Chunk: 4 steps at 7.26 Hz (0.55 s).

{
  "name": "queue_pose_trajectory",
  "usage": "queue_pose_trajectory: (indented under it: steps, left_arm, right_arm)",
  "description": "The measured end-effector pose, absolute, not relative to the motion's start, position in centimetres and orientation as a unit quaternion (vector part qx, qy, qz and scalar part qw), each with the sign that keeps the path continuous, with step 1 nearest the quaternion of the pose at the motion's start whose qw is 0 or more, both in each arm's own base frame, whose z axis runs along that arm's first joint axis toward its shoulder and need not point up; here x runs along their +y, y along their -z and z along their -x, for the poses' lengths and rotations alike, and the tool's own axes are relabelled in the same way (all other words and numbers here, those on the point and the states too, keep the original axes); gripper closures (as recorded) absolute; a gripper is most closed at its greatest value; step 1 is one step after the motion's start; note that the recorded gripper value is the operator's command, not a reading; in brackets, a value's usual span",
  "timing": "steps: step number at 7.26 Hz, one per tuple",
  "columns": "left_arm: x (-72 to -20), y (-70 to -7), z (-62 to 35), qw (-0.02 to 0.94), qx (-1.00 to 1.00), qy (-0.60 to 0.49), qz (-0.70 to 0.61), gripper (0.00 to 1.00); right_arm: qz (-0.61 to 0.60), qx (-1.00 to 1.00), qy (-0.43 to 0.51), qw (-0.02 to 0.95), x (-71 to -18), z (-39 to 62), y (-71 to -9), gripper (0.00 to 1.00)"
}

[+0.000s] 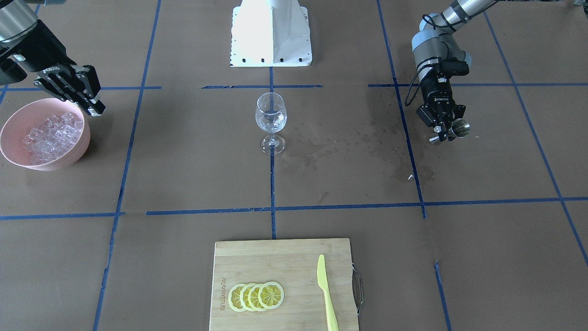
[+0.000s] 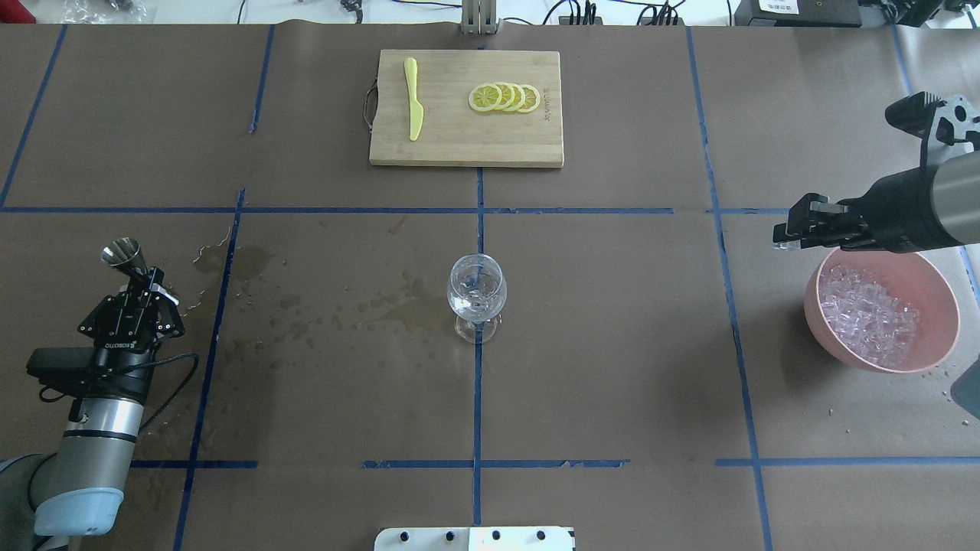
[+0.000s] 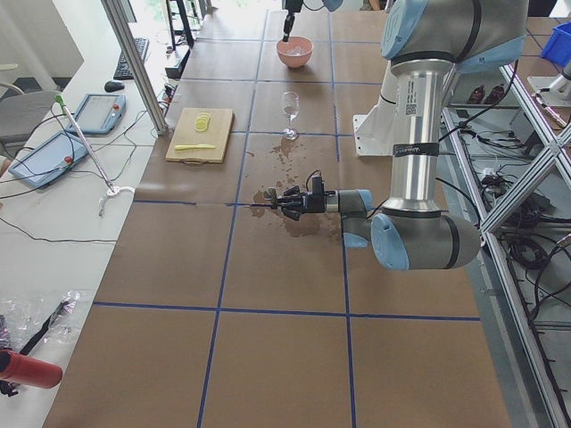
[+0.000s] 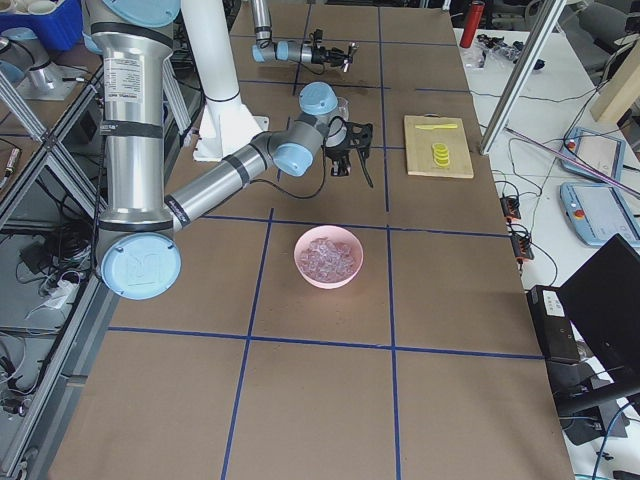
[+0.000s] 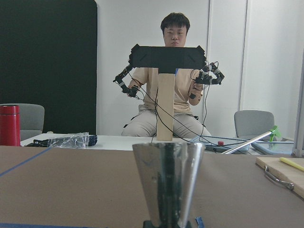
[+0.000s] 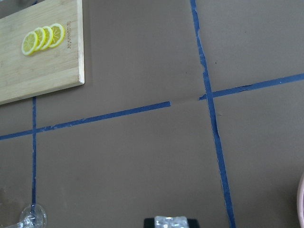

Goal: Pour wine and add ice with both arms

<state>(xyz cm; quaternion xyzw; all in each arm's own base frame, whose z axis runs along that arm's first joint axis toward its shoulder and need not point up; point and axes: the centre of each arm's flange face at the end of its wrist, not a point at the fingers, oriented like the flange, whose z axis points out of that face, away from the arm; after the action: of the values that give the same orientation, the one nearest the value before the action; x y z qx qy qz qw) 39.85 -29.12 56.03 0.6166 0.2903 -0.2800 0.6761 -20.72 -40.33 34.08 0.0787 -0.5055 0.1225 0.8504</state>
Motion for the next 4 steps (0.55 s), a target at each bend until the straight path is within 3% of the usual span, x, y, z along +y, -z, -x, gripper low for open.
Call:
queue_pose_trajectory:
  steps: [4]
  left_arm:
    - [-29.11,-56.13,-39.88,0.678,0.29,0.277,-0.615,0.89]
  right_arm:
    - [-0.079,-0.505,-0.123,0.851,-40.33,20.72,-34.1,1.0]
